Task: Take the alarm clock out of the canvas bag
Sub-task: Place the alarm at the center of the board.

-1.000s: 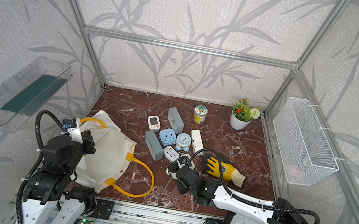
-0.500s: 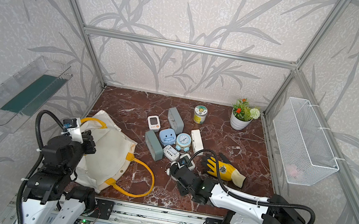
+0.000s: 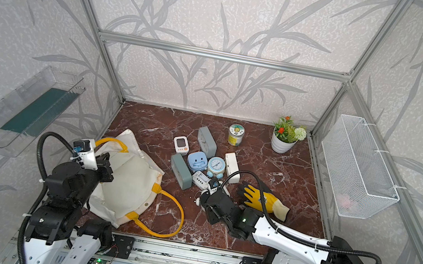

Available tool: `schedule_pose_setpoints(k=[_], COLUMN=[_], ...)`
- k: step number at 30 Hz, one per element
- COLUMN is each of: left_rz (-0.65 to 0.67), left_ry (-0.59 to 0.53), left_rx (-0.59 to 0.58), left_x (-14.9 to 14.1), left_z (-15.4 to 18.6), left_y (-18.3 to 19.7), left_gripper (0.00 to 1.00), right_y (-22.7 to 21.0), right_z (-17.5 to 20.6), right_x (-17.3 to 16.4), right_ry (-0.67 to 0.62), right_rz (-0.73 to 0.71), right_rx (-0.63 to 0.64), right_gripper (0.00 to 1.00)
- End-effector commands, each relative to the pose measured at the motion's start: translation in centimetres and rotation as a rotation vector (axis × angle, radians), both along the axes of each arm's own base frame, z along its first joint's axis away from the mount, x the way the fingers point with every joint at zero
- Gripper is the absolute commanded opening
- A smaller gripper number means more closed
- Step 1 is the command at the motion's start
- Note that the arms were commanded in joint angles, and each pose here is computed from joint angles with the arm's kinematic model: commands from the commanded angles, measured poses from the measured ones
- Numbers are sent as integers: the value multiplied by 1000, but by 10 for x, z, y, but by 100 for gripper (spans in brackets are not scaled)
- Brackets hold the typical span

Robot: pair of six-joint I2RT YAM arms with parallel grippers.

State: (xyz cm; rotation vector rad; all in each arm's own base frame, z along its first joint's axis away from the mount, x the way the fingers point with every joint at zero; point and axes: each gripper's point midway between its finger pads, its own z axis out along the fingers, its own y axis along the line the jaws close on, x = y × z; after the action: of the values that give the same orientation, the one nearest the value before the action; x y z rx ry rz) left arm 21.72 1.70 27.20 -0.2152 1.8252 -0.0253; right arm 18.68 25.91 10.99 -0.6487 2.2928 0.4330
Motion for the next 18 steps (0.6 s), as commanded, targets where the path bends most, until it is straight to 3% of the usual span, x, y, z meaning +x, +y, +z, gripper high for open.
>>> schedule_pose_setpoints(k=[1, 7, 18], left_rz=[-44, -78, -148], left_ry=[-114, -155, -267], left_rx=[-20, -32, -61], left_x=[1, -1, -13], left_z=[28, 37, 55], left_y=[-8, -14, -27], left_gripper=[0, 0, 0], right_y=[36, 91, 161], right_z=[41, 54, 37], right_x=[4, -1, 3], right_ry=[-49, -23, 33], right_rz=[69, 204, 338], right_rx=[187, 297, 285], right_gripper=[63, 66, 72])
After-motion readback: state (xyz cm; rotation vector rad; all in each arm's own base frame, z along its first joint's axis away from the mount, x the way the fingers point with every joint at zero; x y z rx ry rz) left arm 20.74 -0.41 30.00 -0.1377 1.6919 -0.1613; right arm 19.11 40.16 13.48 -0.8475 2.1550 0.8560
